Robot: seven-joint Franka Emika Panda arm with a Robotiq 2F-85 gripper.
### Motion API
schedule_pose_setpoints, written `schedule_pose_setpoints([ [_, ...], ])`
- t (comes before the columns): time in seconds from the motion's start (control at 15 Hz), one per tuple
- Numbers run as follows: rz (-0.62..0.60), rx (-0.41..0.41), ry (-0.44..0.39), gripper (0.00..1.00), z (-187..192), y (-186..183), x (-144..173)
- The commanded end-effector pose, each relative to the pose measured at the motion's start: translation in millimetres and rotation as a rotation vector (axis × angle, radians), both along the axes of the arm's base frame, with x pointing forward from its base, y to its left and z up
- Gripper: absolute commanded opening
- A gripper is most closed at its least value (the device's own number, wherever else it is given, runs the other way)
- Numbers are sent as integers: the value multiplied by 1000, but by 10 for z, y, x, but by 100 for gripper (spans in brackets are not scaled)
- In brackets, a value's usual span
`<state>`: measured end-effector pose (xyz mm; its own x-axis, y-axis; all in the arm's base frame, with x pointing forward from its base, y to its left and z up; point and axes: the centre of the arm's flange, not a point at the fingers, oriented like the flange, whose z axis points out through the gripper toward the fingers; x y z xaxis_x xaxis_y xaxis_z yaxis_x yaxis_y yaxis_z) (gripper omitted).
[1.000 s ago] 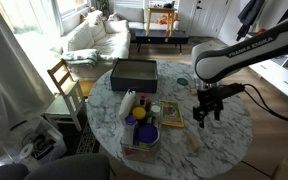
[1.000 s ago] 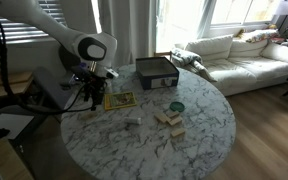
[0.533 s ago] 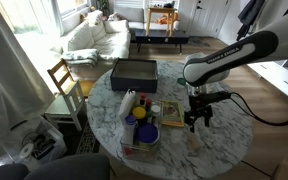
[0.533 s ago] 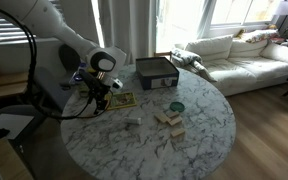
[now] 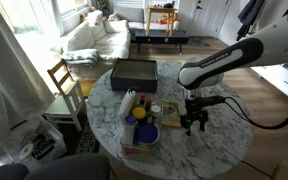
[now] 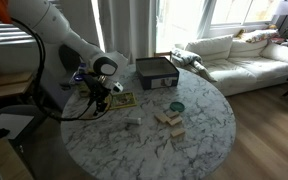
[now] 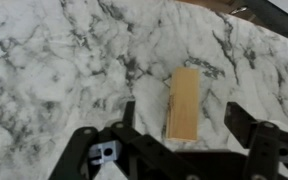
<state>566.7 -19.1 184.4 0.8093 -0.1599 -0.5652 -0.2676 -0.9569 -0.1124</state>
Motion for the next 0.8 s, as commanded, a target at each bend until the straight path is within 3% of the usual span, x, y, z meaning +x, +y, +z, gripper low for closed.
schedule_pose_setpoints([
  [0.0, -31, 18, 15, 76, -139, -17, 59],
  [0.13, -33, 18, 24, 61, -189, -22, 57],
  [0.2, -29, 17, 29, 60, -220, -3, 50],
  [0.6, -43, 20, 51, 91, -337, 7, 45],
  [0.73, -43, 25, 52, 83, -354, 20, 49],
])
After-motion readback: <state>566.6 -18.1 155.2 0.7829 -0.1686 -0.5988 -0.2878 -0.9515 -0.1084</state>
